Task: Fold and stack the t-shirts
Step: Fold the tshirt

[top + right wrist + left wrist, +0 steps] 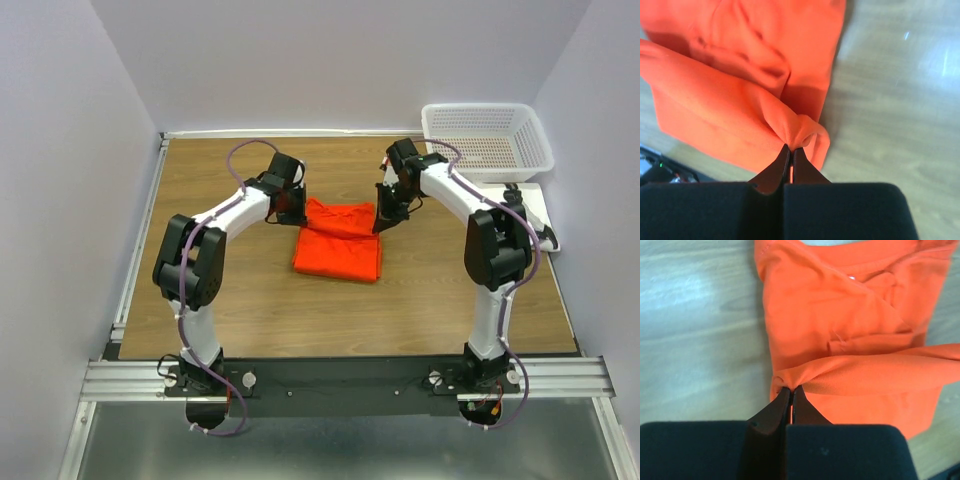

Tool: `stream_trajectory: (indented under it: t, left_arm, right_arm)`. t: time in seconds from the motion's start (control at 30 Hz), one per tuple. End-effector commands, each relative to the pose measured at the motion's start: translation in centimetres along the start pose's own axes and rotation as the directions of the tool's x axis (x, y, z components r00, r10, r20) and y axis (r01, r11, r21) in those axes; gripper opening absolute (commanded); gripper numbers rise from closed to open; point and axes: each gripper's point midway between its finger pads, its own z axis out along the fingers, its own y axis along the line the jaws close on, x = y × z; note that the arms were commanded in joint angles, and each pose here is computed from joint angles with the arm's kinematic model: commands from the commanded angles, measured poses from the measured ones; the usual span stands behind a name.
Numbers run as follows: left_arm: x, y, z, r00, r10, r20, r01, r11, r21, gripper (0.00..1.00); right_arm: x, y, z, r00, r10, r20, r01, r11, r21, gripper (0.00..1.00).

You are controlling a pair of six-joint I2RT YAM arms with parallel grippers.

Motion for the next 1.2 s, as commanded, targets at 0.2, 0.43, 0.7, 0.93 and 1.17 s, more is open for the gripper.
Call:
stream_trajectory:
  t: [0.2, 0.43, 0.7, 0.93, 1.17]
  left_arm:
    - [-1.8, 2.4, 4.0, 0.996, -0.025, 0.082, 0.027, 0.999, -0.026, 0.0]
    - [-2.6, 2.1, 3.9, 0.991, -0.027, 0.13, 0.028, 1.0, -0.012, 0.0]
    - [-3.1, 2.0, 2.5, 0.985, -0.013, 0.174, 0.014, 1.0, -0.007, 0.0]
    - [-5.8, 1.4, 1.3, 0.969, 0.004, 0.248, -0.001, 1.0, -0.014, 0.0]
    - [-8.3, 1.6, 0.8, 0.932, 0.0, 0.362, 0.009, 1.0, -0.023, 0.0]
  right_arm:
    - [-3.0, -2.2, 4.0, 0.996, 0.003, 0.086, -0.004, 1.0, 0.008, 0.01]
    - [-4.4, -1.5, 3.6, 0.991, -0.015, 0.136, 0.016, 1.0, -0.009, 0.05]
    - [-4.4, -1.4, 3.0, 0.986, -0.027, 0.163, 0.03, 0.999, -0.012, 0.01]
    - [-6.1, -0.9, 1.4, 0.97, -0.031, 0.241, 0.03, 1.0, 0.008, 0.01]
    - [-8.4, -1.3, 0.7, 0.944, -0.031, 0.328, 0.018, 0.999, 0.045, 0.09]
